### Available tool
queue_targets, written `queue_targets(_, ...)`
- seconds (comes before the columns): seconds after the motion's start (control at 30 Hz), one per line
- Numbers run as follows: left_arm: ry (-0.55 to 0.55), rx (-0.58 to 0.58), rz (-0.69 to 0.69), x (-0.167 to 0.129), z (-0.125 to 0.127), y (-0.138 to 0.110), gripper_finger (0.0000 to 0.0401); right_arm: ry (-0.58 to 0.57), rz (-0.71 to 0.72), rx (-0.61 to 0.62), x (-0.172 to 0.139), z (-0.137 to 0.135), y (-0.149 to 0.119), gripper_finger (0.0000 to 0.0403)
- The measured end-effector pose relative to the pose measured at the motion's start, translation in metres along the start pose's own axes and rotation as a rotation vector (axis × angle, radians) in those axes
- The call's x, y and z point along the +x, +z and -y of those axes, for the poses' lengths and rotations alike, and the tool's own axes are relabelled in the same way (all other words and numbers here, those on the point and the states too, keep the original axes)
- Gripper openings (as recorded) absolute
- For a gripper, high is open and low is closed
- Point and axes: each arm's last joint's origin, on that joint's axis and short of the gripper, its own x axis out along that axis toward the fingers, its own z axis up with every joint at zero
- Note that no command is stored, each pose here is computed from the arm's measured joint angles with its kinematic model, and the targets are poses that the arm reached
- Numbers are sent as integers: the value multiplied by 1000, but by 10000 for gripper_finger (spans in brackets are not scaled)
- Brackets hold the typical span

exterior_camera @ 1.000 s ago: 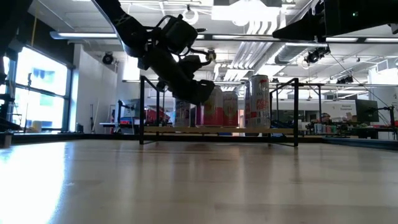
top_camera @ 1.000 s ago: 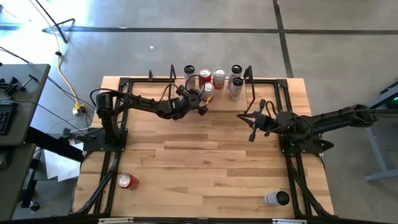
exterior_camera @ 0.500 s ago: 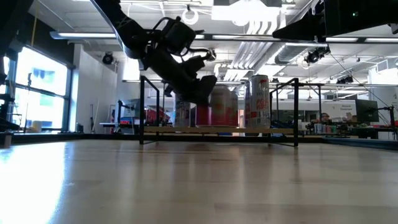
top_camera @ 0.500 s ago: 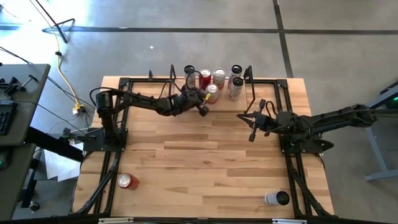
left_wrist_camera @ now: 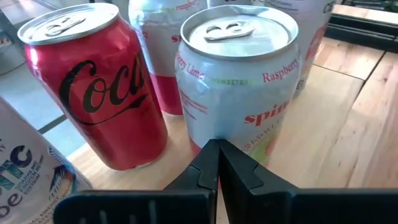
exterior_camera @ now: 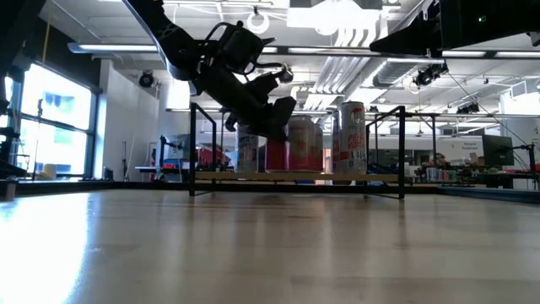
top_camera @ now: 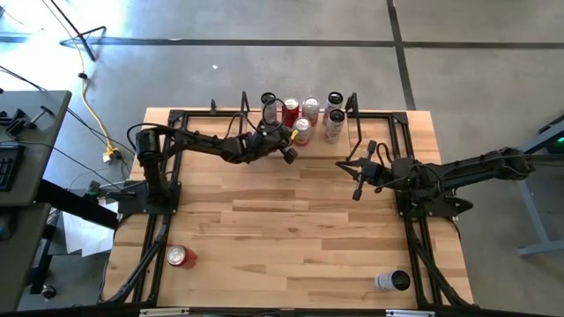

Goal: Place canned beverage on shelf
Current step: Put the pink and white soda can on the shelf aligned with the other pink and white soda can

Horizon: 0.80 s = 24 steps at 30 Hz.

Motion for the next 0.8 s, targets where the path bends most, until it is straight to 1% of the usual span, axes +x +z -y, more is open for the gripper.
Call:
queue_targets(0.1,-6,-8,14,1,-1,2,0,0,0,0,0,0,0,0)
queue_targets(0.23,-44,-27,35,0,0,4,0,0,0,0,0,0,0,0)
queue_targets(0.5,-46,-34,50,1,0,6,0,11,7,1,0,0,0,0)
queue_targets(0.67,-60,-51,95,0,1,10,0,16,9,2,0,0,0,0)
queue_targets(0.8,-68,-53,99,0,1,11,0,16,9,2,0,0,0,0)
